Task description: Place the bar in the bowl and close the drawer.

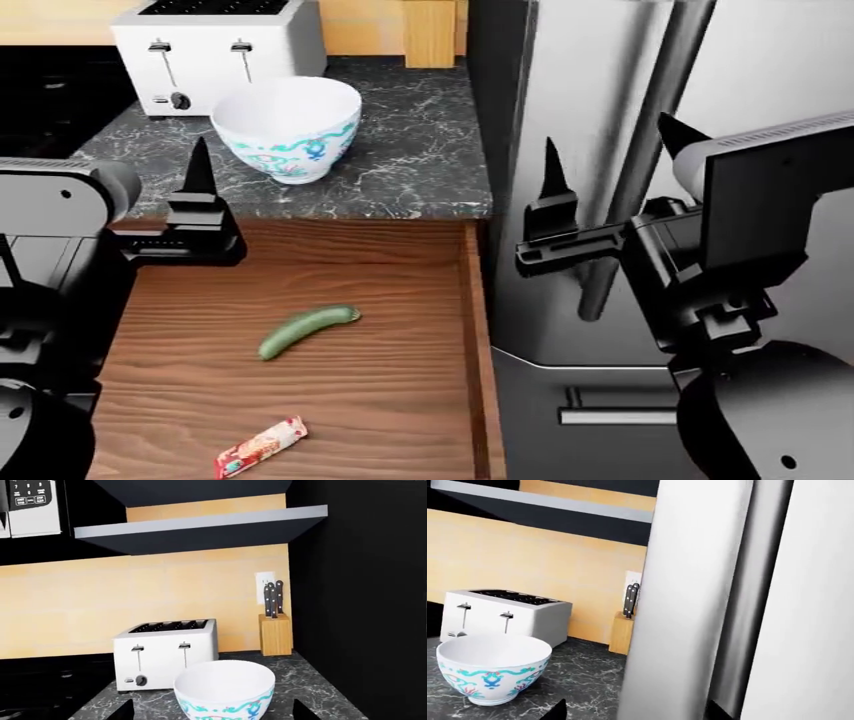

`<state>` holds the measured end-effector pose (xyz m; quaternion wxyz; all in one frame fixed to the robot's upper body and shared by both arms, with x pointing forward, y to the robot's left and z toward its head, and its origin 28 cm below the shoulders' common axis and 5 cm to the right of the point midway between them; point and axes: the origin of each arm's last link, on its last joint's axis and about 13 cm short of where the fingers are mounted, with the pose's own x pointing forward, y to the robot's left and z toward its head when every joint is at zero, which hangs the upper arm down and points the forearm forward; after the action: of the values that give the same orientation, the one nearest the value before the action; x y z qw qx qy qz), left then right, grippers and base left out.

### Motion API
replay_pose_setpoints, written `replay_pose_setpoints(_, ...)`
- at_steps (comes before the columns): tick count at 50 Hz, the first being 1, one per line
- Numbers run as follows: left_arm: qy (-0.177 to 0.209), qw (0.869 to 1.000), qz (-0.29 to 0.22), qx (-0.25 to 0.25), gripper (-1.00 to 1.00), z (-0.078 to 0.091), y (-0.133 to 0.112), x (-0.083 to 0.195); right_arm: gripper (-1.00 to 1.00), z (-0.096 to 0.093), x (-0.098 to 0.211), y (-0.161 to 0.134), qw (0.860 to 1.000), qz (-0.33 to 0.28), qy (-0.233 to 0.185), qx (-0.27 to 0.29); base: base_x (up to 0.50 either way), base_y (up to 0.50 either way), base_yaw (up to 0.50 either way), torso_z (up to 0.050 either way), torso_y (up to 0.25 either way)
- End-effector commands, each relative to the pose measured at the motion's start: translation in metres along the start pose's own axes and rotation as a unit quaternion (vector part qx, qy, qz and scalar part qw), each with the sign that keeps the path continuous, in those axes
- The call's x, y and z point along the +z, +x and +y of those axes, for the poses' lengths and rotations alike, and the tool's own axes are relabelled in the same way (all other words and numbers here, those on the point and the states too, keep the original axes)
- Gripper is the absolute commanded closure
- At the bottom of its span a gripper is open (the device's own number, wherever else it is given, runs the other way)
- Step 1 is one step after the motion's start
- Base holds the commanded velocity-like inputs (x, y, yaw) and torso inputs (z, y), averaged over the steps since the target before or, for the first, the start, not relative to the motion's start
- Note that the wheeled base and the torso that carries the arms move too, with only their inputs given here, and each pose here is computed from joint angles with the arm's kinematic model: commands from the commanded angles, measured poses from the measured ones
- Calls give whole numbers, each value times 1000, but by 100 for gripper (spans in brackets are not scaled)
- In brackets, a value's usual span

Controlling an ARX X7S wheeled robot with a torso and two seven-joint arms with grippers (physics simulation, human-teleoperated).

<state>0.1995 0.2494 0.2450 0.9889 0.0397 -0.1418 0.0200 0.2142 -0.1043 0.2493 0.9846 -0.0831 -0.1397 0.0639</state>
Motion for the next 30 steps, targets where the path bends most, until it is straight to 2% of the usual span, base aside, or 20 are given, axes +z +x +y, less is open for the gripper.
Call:
replay_pose_setpoints(1, 0, 1000, 0, 0, -100, -1, 1, -1, -100, 0, 2, 0, 1000, 0, -1, 3, 0, 402, 0, 50, 0)
replay_pose_setpoints(30, -4, 1000, -2, 0, -100, 1, -3, 0, -100, 2, 2, 3, 1000, 1, 1, 10, 0, 397, 0, 50, 0)
